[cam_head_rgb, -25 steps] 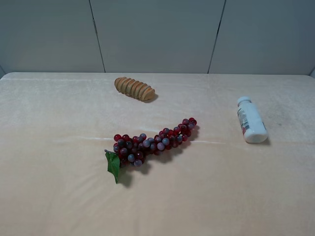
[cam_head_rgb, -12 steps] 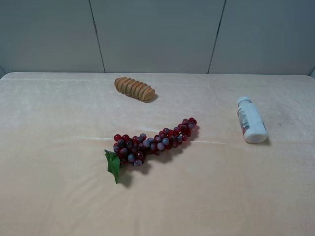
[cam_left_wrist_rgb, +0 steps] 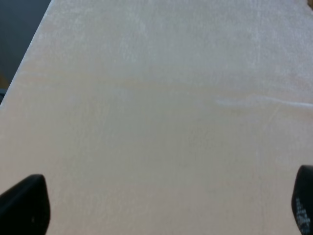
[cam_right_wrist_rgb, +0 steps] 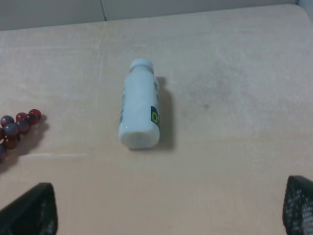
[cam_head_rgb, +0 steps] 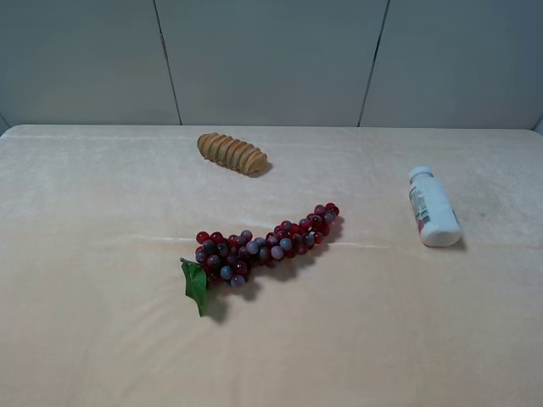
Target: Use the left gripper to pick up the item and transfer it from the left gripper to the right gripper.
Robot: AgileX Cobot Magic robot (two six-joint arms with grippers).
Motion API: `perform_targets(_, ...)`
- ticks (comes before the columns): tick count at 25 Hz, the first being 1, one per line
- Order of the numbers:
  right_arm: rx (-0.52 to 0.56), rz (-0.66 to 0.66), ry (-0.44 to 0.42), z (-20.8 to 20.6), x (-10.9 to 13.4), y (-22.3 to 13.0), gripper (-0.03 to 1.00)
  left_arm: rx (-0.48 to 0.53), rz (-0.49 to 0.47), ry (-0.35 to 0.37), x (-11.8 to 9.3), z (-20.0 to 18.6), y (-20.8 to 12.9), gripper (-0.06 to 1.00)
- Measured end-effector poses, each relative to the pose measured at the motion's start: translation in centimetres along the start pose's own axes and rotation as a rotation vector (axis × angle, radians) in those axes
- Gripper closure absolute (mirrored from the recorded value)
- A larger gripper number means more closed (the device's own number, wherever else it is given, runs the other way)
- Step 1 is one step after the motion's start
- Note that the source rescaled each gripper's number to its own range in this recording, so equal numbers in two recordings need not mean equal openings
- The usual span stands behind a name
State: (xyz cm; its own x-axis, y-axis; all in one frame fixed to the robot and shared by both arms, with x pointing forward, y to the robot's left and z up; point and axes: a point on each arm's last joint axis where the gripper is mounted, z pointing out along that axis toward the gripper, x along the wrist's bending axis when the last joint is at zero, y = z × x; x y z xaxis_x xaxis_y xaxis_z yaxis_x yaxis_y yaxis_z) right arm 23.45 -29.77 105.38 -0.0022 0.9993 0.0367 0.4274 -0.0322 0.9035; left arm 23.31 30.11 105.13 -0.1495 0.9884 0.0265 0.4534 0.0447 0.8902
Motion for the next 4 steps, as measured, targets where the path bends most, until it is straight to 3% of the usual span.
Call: perform_targets(4,0.000,0.001,0.000,0.00,0.00,0.00,-0.03,0.000,0.000,0.000,0.00,0.00,0.00,-0.04)
